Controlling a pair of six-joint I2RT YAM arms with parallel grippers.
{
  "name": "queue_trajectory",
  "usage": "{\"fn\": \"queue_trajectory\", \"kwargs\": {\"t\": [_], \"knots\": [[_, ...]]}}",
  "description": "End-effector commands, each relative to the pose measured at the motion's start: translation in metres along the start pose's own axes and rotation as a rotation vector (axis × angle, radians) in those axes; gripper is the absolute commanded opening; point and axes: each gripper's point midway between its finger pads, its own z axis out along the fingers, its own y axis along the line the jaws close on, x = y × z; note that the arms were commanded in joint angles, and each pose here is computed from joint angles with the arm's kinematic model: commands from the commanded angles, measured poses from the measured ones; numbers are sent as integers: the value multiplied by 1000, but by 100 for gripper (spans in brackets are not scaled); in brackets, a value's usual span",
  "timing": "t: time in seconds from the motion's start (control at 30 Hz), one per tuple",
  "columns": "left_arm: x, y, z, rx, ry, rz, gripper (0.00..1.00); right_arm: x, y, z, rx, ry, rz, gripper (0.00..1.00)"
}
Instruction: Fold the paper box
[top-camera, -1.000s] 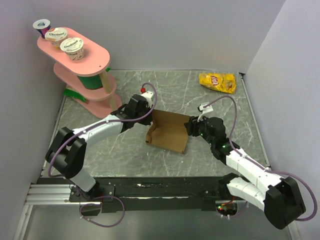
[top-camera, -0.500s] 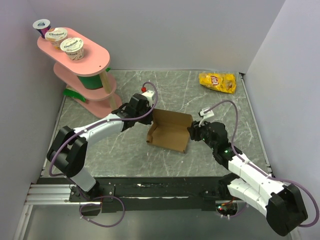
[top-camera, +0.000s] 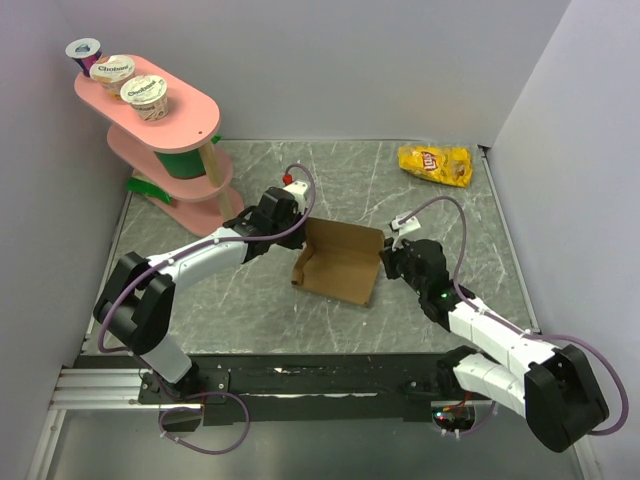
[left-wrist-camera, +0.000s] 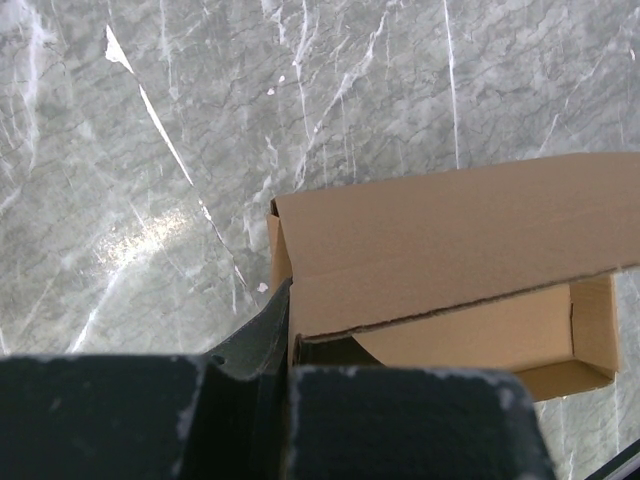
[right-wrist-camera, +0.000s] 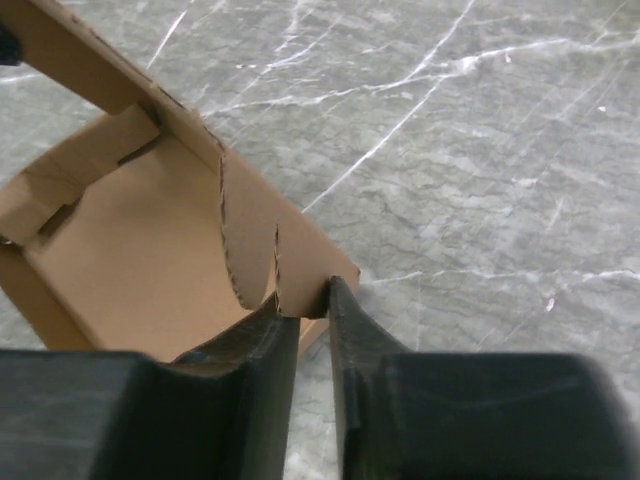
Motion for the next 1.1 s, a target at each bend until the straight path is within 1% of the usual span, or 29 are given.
{"fn": "queue_trajectory", "kwargs": {"t": [0.0, 0.03, 0.2, 0.23, 0.3, 0.33, 0.4, 0.43, 0.47, 0.67, 0.77, 0.8, 0.83, 1.0, 1.03, 1.07], "knots": [[-1, -3, -1, 11, 11, 3, 1, -38, -6, 5, 35, -96, -8, 2], [-2, -3, 0, 10, 9, 1, 1, -40, -7, 5, 43, -91, -8, 0], [-5, -4, -2, 5, -13, -9, 1, -42, -7, 11, 69, -57, 64, 0], [-6, -5, -2, 8, -20, -9, 1, -50, -6, 13, 78, -66, 75, 0], [-3, -10, -2, 8, -25, -8, 1, -47, -2, 18, 91, -39, 92, 0], [-4, -14, -2, 17, -33, -6, 1, -53, -5, 20, 124, -47, 100, 0], [-1, -18, -4, 6, -46, -6, 1, -44, -2, 28, 146, 0, 108, 0], [-1, -21, -4, 10, -53, -6, 1, -51, -3, 30, 177, -8, 114, 0], [-4, -24, -5, 15, -71, -15, 1, -44, -1, 36, 188, 17, 118, 0], [1, -31, -4, 20, -88, -44, 1, -36, 12, 49, 262, 55, 139, 0], [4, -32, -3, 20, -97, -57, 1, -31, 23, 52, 267, 72, 139, 0], [9, -30, -2, 15, -89, -60, 1, -31, 22, 52, 284, 69, 143, 0], [4, -32, -2, 21, -111, -64, 1, -28, 25, 52, 285, 72, 144, 0], [11, -28, -3, 4, -140, -90, 1, -16, 39, 50, 319, 64, 169, 0], [7, -29, -5, 6, -162, -93, 1, -12, 40, 49, 329, 64, 165, 0], [13, -25, -4, -6, -161, -101, 1, -7, 46, 48, 325, 66, 171, 0]]}}
